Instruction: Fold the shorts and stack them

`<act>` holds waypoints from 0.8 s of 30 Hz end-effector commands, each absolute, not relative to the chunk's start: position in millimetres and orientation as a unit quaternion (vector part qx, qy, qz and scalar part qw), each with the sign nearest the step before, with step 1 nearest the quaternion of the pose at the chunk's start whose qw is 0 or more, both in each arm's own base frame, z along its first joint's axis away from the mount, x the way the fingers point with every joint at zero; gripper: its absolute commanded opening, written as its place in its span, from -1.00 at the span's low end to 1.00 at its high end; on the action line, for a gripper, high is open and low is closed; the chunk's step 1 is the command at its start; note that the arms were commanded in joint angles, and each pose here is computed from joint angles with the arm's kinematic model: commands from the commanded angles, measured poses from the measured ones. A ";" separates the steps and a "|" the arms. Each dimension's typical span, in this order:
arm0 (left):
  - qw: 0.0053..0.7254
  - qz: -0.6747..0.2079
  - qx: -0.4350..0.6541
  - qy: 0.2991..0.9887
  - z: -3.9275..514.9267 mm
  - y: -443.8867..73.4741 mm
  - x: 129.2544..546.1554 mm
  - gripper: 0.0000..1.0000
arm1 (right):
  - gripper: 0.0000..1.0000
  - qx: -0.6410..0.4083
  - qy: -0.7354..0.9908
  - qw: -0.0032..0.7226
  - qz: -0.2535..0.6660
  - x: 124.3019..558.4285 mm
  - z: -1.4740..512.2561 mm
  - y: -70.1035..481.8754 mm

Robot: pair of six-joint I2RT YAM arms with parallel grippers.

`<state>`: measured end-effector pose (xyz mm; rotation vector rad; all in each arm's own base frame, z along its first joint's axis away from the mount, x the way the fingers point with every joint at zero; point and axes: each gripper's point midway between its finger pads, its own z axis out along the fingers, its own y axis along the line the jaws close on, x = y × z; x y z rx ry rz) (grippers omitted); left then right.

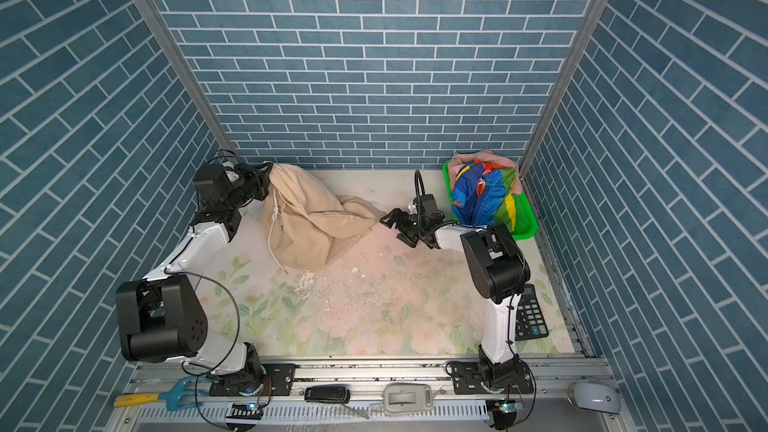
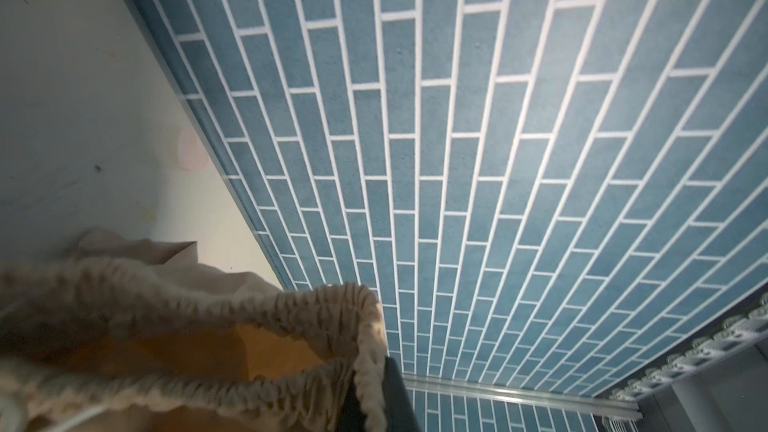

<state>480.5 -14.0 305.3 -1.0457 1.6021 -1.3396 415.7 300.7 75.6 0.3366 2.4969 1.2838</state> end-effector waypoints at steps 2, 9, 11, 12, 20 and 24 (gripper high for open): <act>0.354 -0.505 -0.393 0.682 289.4 -25.7 467.3 -1.00 | 0.94 0.167 0.851 0.187 0.461 436.7 104.0 301.2; 0.367 -0.495 -0.379 0.690 309.6 -25.9 459.7 -1.00 | 0.94 0.233 0.817 0.177 0.497 440.7 99.2 324.5; 0.369 -0.496 -0.377 0.690 313.9 -26.4 458.3 -1.00 | 0.94 0.247 0.813 0.165 0.501 438.2 91.2 332.1; 0.368 -0.496 -0.377 0.690 314.7 -26.5 457.7 -1.00 | 0.94 0.252 0.809 0.162 0.506 437.4 88.9 336.2; 0.375 -0.496 -0.371 0.690 325.3 -27.2 452.2 -1.00 | 0.86 0.270 0.808 0.147 0.502 426.3 72.9 359.8; 0.378 -0.496 -0.369 0.688 328.3 -27.2 449.6 -1.00 | 0.70 0.281 0.809 0.148 0.495 429.3 64.6 364.3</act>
